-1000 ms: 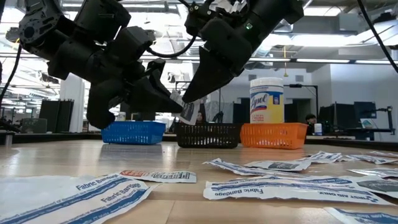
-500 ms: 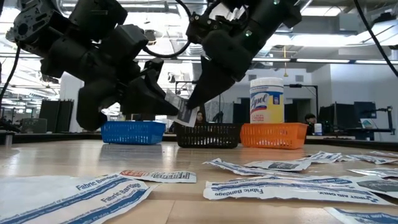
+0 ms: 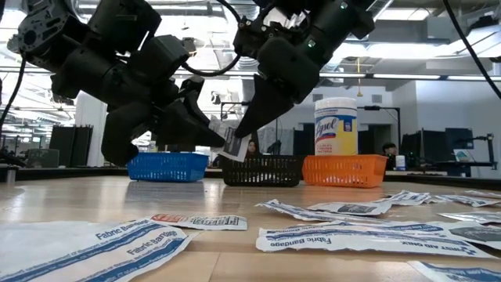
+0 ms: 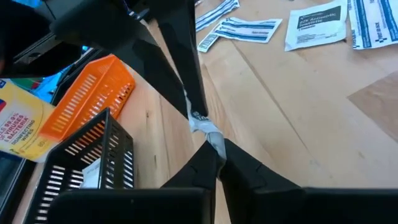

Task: Pick & Place First Aid Supplies
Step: Put the towelette pack into the black bin

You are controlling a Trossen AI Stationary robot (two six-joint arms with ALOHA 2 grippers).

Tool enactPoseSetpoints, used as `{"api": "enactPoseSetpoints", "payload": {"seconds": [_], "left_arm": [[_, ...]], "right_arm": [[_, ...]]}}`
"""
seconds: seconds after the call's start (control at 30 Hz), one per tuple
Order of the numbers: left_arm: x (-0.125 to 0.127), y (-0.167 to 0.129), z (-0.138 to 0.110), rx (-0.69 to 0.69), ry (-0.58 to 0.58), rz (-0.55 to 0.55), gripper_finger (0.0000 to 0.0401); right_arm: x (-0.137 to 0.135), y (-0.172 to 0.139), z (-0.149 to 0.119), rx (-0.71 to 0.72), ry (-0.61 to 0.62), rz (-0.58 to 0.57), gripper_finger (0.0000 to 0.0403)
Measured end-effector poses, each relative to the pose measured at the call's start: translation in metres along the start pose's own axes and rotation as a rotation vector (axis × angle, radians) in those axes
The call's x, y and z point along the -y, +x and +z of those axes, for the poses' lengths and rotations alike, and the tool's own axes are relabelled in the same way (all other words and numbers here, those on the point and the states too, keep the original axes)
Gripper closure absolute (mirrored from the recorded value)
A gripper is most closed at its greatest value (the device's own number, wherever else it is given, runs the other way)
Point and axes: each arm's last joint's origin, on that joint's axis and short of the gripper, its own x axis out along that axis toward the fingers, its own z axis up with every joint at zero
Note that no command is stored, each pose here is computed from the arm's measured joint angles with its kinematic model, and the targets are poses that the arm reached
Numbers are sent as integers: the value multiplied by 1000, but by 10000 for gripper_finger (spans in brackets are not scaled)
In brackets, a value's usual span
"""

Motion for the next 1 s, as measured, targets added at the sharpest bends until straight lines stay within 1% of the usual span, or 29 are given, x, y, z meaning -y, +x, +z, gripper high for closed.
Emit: {"api": "enactPoseSetpoints", "payload": {"seconds": [0.1,0.27,0.33,0.43,0.6,0.7,0.8,0.9,1.0], "left_arm": [[0,0,0,-9,-1,17,381],[-1,0,0,-9,-27,21,391],[-1,0,1,-5,-30,26,391],[1,0,-3,-31,-22,12,384],[0,0,-1,-21,-66,17,387],[0,0,-1,-20,-70,18,391],[0,0,-1,-18,-70,19,386],[0,0,-1,-14,-71,21,381],[-1,0,0,-8,-73,25,385]], "right_arm": [[-2,-6,1,-2,-7,5,383],[0,-19,5,12,-4,4,400],[1,-22,6,12,2,4,399],[1,-24,6,12,9,4,395],[1,-23,6,8,10,4,391],[1,-22,7,26,6,2,378],[1,-23,12,74,7,-12,356],[1,-23,12,77,8,-14,333],[1,-23,12,78,14,-14,313]]}}
